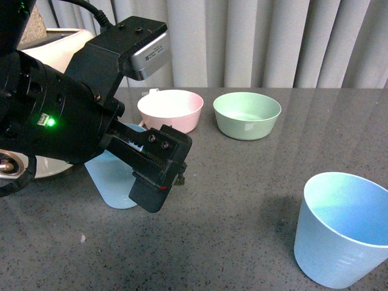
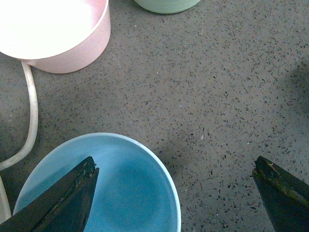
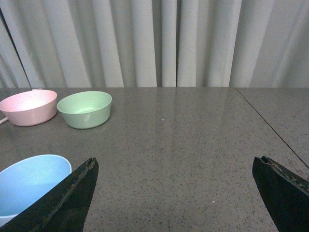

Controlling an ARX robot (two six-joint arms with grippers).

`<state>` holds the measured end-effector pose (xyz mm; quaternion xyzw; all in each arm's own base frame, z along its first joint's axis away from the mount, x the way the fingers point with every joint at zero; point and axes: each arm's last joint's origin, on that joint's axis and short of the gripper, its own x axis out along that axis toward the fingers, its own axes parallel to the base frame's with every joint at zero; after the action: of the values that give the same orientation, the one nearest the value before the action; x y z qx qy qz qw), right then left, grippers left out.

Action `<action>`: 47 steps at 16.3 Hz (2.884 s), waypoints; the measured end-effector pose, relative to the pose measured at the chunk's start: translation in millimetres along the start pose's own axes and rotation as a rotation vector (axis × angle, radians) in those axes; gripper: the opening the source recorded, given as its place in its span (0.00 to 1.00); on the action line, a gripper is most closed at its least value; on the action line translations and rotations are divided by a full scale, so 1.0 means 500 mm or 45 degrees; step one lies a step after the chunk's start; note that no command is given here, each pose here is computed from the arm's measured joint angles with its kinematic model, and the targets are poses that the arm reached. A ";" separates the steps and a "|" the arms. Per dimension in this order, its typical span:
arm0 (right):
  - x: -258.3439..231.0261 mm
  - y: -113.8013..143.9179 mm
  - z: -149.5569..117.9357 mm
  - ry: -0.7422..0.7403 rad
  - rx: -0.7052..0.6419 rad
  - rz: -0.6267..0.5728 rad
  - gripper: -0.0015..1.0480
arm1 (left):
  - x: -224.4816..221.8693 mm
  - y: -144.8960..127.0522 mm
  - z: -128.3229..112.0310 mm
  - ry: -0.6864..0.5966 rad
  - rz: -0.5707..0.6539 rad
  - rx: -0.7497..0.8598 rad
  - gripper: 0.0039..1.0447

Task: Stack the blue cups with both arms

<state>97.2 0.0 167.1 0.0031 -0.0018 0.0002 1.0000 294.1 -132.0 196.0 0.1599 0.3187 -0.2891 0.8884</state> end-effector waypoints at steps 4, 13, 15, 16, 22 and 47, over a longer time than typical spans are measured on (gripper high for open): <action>0.000 0.000 0.000 0.000 0.000 0.000 0.94 | 0.002 -0.004 -0.002 0.029 -0.009 0.069 0.51; 0.000 0.000 0.000 0.000 0.000 0.000 0.94 | -0.006 -0.005 0.004 0.043 -0.038 0.133 0.02; 0.000 0.000 0.000 0.000 0.000 0.000 0.94 | -0.048 -0.052 0.043 0.002 -0.158 0.295 0.02; 0.000 0.000 0.000 0.000 0.000 0.000 0.94 | -0.051 -0.068 0.055 -0.011 -0.180 0.341 0.02; 0.000 0.000 0.000 0.000 0.000 0.000 0.94 | -0.038 -0.148 0.088 0.011 -0.316 0.503 0.02; 0.000 0.000 0.000 0.000 0.000 0.000 0.94 | -0.052 -0.164 0.082 0.008 -0.510 0.457 0.96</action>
<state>97.2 0.0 167.1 0.0031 -0.0018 0.0002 1.0000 246.8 -204.5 235.4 0.2495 0.2904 -0.5106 0.7699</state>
